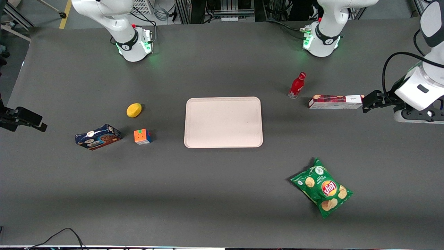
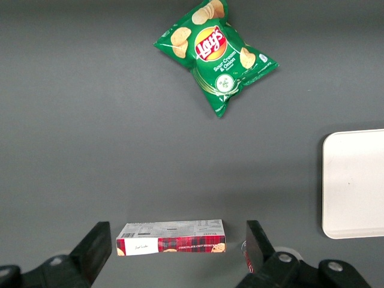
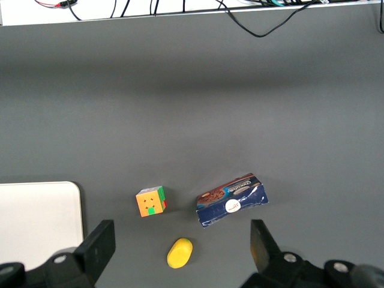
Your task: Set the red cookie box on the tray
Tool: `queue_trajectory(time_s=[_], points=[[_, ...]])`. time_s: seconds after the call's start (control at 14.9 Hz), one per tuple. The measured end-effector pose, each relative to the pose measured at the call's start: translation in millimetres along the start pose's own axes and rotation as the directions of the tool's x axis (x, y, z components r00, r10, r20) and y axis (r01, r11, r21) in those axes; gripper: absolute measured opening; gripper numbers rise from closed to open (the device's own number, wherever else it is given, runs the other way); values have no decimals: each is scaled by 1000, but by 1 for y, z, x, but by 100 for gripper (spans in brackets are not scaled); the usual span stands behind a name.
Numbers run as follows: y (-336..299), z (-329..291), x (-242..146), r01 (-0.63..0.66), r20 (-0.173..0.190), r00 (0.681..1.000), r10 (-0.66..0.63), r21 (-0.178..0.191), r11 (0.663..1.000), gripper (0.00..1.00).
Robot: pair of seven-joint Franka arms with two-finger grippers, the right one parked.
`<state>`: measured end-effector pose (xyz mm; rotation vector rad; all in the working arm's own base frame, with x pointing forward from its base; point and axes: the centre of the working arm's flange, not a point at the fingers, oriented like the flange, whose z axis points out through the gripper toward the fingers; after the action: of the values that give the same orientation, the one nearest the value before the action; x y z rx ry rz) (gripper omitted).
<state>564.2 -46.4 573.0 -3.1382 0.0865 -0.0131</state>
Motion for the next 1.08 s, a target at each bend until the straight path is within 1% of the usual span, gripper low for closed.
queue_trajectory(time_s=[0.13,0.54,1.08], points=[[0,0,0,0,3,1000,0,0,1000,100],[0,-11,0,0,-5,1000,0,0,1000,100],[0,-8,-2,0,18,1000,0,0,1000,100]])
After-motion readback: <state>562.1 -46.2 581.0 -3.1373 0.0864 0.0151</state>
